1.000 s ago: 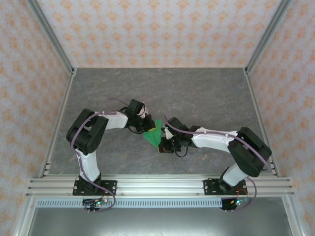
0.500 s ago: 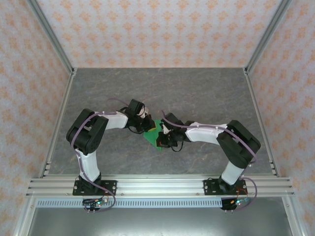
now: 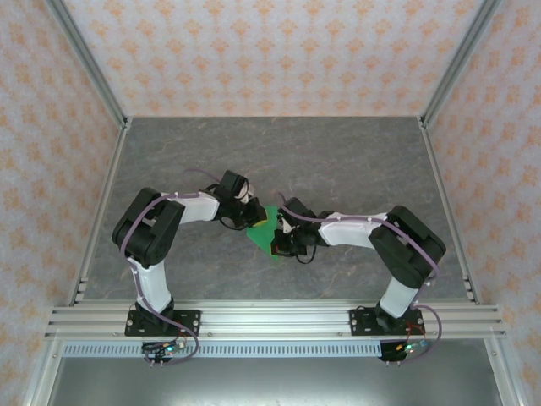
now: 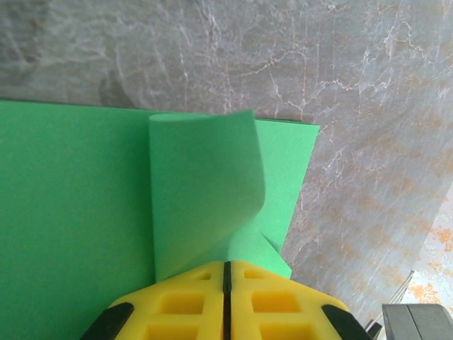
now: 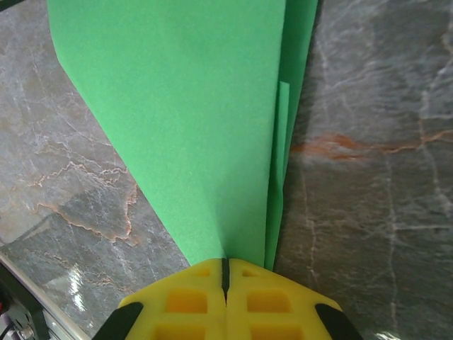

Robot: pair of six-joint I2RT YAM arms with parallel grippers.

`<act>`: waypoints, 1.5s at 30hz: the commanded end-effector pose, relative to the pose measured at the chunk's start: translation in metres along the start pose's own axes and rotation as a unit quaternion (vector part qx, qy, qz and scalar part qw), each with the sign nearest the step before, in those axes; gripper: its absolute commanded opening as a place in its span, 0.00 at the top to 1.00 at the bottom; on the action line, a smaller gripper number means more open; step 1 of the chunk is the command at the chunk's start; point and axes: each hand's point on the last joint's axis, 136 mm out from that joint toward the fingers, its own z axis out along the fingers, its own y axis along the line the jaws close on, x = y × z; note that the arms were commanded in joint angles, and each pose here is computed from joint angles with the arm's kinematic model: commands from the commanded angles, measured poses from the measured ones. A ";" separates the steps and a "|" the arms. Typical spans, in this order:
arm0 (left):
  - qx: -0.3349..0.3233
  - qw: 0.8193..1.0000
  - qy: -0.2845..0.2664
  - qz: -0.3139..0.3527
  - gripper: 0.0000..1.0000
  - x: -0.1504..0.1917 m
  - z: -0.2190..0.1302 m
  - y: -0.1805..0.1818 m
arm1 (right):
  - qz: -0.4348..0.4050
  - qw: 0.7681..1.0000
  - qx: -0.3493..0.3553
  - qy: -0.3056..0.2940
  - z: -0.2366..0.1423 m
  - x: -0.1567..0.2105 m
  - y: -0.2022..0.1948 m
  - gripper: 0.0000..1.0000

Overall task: Fold a paper plane with a square sheet of paper (fold left side to right side)
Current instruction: Fourth fold the wing at the center of the table.

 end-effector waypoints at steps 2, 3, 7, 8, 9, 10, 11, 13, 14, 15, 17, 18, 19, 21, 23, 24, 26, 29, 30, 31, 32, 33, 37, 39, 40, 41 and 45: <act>0.001 1.000 -0.017 0.023 0.90 0.003 -0.022 -0.012 | 0.043 0.994 0.090 0.044 0.014 0.033 -0.056 1.00; 0.004 1.000 -0.018 0.024 0.90 0.006 -0.025 -0.013 | 0.043 0.994 0.090 0.044 0.014 0.033 -0.056 1.00; 0.013 1.000 -0.007 0.027 0.93 0.020 -0.031 -0.011 | 0.043 0.994 0.088 0.042 0.014 0.032 -0.055 1.00; 0.014 1.000 -0.003 0.027 0.94 0.024 -0.031 -0.010 | 0.042 0.994 0.088 0.043 0.014 0.032 -0.055 1.00; 0.017 0.999 0.003 0.028 0.95 0.029 -0.030 -0.010 | 0.041 0.994 0.088 0.043 0.014 0.032 -0.054 1.00; 0.018 0.999 0.007 0.027 0.96 0.032 -0.028 -0.009 | 0.041 0.994 0.089 0.043 0.014 0.032 -0.055 1.00; 0.025 0.999 0.012 0.029 0.96 0.036 -0.025 -0.011 | 0.041 0.994 0.090 0.044 0.014 0.032 -0.056 1.00; 0.038 0.999 0.024 0.030 0.97 0.045 -0.018 -0.014 | 0.039 0.994 0.092 0.044 0.014 0.032 -0.056 1.00; 0.044 0.998 0.030 0.031 0.97 0.049 -0.014 -0.016 | 0.039 0.994 0.093 0.044 0.014 0.031 -0.055 1.00; 0.047 0.998 0.034 0.034 0.97 0.052 -0.012 -0.018 | 0.039 0.994 0.094 0.045 0.015 0.031 -0.056 1.00; 0.046 0.998 0.039 0.035 0.98 0.057 -0.007 -0.017 | 0.039 0.994 0.095 0.046 0.014 0.032 -0.056 1.00; 0.050 0.997 0.039 0.034 0.98 0.059 -0.006 -0.017 | 0.038 0.994 0.095 0.046 0.014 0.031 -0.056 1.00; 0.056 0.997 0.037 0.031 0.98 0.060 -0.006 -0.018 | 0.039 0.993 0.097 0.046 0.013 0.032 -0.056 1.00; 0.058 0.997 0.033 0.029 0.98 0.061 -0.007 -0.016 | 0.037 0.993 0.100 0.047 0.013 0.032 -0.057 1.00; 0.054 0.998 0.034 0.029 0.98 0.062 -0.007 -0.014 | 0.037 0.993 0.102 0.047 0.013 0.032 -0.058 1.00; 0.053 0.998 0.036 0.028 0.98 0.063 -0.006 -0.013 | 0.038 0.993 0.103 0.047 0.013 0.033 -0.059 1.00; 0.050 0.998 0.040 0.030 0.98 0.066 -0.004 -0.012 | 0.038 0.993 0.103 0.046 0.014 0.032 -0.059 1.00; 0.043 0.998 0.046 0.030 0.99 0.070 0.002 -0.007 | 0.037 0.993 0.105 0.047 0.014 0.032 -0.060 1.00; 0.039 0.998 0.045 0.030 0.99 0.069 0.003 -0.006 | 0.038 0.993 0.105 0.048 0.014 0.033 -0.060 1.00; 0.033 0.998 0.044 0.032 0.99 0.069 0.004 -0.003 | 0.038 0.992 0.108 0.049 0.014 0.033 -0.061 1.00; 0.023 0.998 0.041 0.035 1.00 0.067 0.005 0.001 | 0.037 0.992 0.110 0.049 0.013 0.033 -0.062 1.00; 0.013 0.998 0.039 0.039 1.00 0.066 0.005 0.004 | 0.037 0.992 0.113 0.050 0.013 0.034 -0.063 1.00; -0.014 0.998 0.028 0.046 1.00 0.060 0.009 0.015 | 0.035 0.991 0.118 0.051 0.011 0.035 -0.064 1.00; -0.025 0.998 0.021 0.049 1.00 0.056 0.010 0.019 | 0.033 0.990 0.123 0.052 0.010 0.035 -0.066 1.00; -0.032 0.998 0.018 0.051 1.00 0.054 0.011 0.021 | 0.033 0.990 0.126 0.053 0.009 0.036 -0.067 1.00; -0.036 0.998 0.015 0.053 1.00 0.052 0.011 0.023 | 0.033 0.990 0.128 0.054 0.009 0.036 -0.067 1.00; -0.047 0.998 0.004 0.050 1.00 0.043 0.013 0.031 | 0.035 0.989 0.134 0.059 0.008 0.040 -0.071 1.00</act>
